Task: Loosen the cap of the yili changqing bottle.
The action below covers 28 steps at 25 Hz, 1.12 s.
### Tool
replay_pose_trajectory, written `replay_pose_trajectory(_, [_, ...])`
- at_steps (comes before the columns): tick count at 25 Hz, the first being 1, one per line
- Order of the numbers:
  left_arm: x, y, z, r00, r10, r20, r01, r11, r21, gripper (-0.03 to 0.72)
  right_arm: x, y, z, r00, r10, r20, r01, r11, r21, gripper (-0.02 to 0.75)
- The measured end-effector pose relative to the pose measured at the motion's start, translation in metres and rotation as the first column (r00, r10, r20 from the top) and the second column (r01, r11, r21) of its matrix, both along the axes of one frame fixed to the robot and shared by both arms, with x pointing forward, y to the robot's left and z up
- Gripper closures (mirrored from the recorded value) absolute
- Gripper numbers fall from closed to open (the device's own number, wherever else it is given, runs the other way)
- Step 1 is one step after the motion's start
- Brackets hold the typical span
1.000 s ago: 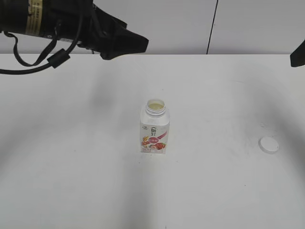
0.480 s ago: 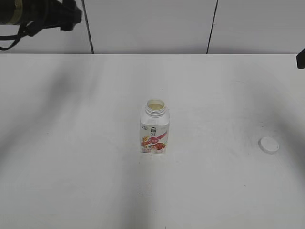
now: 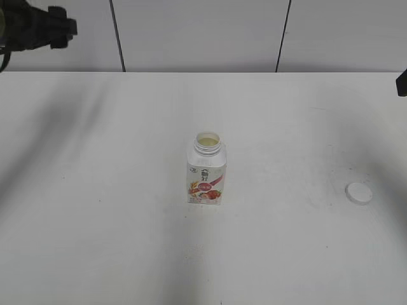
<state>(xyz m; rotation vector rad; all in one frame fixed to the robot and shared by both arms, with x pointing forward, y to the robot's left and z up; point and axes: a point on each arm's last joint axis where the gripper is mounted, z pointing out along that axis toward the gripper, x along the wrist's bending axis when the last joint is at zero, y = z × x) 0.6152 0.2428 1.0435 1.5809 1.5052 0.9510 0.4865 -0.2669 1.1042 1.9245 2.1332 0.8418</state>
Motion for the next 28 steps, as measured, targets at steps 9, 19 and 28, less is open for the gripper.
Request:
replay_pose_trajectory(9, [-0.003,0.014,-0.031,0.978,0.076,-0.192,-0.038,0.98,0.195,0.099,0.0,0.0,0.0,1.0,0.0,-0.001,0.0,1.0,-0.001,0.213])
replay_pose_trajectory(19, [-0.017,0.004,-0.04,0.911,0.106,-0.4,-0.05,0.988,0.149,0.102,-0.002,0.0,-0.001,1.0,0.007,-0.018,-0.007,1.0,-0.001,0.213])
replay_pose_trajectory(28, [-0.022,-0.006,-0.026,0.823,0.039,-0.567,-0.002,0.998,0.066,0.102,-0.006,0.001,-0.003,0.998,0.025,-0.066,-0.025,1.0,0.001,0.213])
